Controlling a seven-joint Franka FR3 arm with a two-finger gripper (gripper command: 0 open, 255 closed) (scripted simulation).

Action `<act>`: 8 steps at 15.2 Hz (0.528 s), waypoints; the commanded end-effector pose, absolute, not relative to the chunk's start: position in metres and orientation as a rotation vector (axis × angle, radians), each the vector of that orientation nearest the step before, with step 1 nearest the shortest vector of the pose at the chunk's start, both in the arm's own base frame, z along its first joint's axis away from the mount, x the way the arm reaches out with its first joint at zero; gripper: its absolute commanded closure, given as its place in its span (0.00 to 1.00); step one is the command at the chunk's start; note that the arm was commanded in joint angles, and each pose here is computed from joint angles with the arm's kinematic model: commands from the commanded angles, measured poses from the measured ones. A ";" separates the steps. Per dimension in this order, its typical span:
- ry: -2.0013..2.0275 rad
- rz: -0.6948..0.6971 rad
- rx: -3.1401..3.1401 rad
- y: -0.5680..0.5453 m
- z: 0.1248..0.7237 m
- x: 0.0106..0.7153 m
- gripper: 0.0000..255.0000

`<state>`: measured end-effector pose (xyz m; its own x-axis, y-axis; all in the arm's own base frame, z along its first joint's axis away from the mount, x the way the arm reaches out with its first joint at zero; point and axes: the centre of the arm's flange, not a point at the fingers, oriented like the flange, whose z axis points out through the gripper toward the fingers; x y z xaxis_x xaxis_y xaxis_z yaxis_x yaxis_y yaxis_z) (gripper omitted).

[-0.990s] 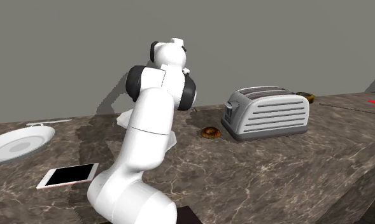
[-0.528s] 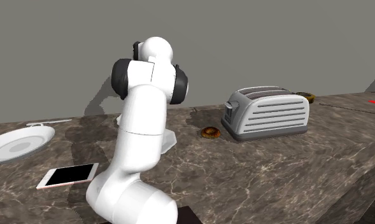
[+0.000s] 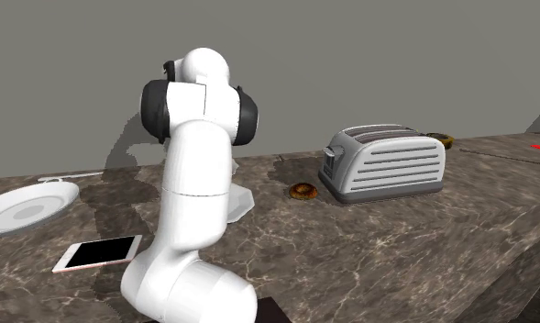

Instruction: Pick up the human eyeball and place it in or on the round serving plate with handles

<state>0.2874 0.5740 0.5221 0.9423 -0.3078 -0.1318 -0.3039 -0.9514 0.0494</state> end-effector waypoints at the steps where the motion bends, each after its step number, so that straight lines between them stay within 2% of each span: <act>1: -0.485 -0.215 3.068 0.577 0.513 0.283 1.00; 8: -0.485 -0.215 3.068 0.577 0.476 0.283 1.00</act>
